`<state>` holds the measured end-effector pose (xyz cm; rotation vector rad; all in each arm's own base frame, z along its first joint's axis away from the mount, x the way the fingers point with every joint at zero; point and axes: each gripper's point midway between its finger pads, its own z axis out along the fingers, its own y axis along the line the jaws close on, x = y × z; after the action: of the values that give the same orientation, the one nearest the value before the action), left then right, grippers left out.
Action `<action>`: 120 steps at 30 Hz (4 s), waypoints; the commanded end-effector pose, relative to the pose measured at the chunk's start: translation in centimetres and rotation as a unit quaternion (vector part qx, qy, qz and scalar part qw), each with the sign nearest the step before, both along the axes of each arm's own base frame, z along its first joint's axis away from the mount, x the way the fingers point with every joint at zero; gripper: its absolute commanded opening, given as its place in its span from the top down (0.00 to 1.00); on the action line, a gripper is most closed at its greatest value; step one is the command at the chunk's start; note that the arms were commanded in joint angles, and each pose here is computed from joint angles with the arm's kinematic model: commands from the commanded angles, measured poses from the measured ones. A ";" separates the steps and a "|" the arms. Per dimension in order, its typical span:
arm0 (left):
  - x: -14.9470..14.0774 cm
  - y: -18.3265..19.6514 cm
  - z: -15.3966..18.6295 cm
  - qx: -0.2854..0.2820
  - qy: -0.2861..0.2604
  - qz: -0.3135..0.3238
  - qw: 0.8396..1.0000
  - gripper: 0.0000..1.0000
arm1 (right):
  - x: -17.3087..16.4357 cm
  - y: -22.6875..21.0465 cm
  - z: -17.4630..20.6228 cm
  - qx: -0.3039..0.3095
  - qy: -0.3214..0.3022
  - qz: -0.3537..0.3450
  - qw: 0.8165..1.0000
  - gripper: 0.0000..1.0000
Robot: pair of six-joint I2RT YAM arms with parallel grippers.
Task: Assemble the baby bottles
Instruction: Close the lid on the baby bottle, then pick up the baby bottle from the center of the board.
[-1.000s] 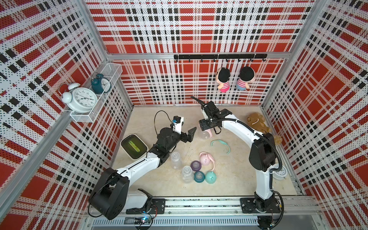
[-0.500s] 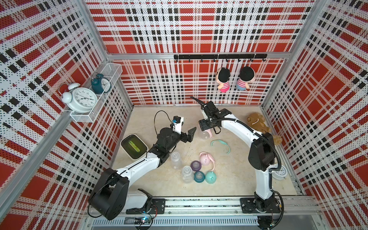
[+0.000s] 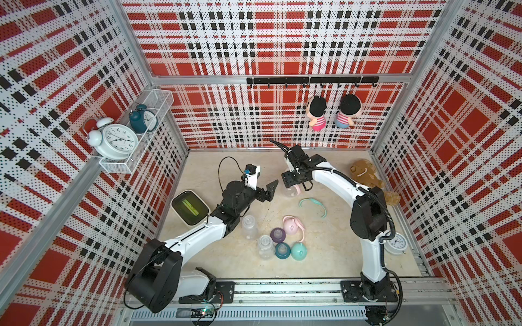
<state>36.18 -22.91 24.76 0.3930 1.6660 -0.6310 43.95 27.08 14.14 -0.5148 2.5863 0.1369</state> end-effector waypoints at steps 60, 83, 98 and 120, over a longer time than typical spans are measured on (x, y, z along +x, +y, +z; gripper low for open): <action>3.6 6.0 -0.9 -0.047 0.051 0.097 0.993 0.02 | -30.3 12.5 4.4 0.144 -0.091 0.342 0.924 0.10; 3.7 5.9 -1.2 -0.044 0.055 0.095 0.993 0.02 | -29.3 13.7 -2.4 0.092 -0.085 0.301 0.945 0.20; 3.8 4.9 -0.2 -0.056 0.045 0.071 0.995 0.02 | -27.9 12.0 0.8 0.098 -0.115 0.272 0.950 0.48; -3.1 -4.2 2.3 -0.005 -0.060 -0.164 0.985 0.01 | -16.2 -2.2 8.8 0.150 -0.077 0.092 0.981 0.44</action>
<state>35.10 -25.57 26.47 0.5570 1.5818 -0.7936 27.24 25.35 22.49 -0.6106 2.2903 0.4808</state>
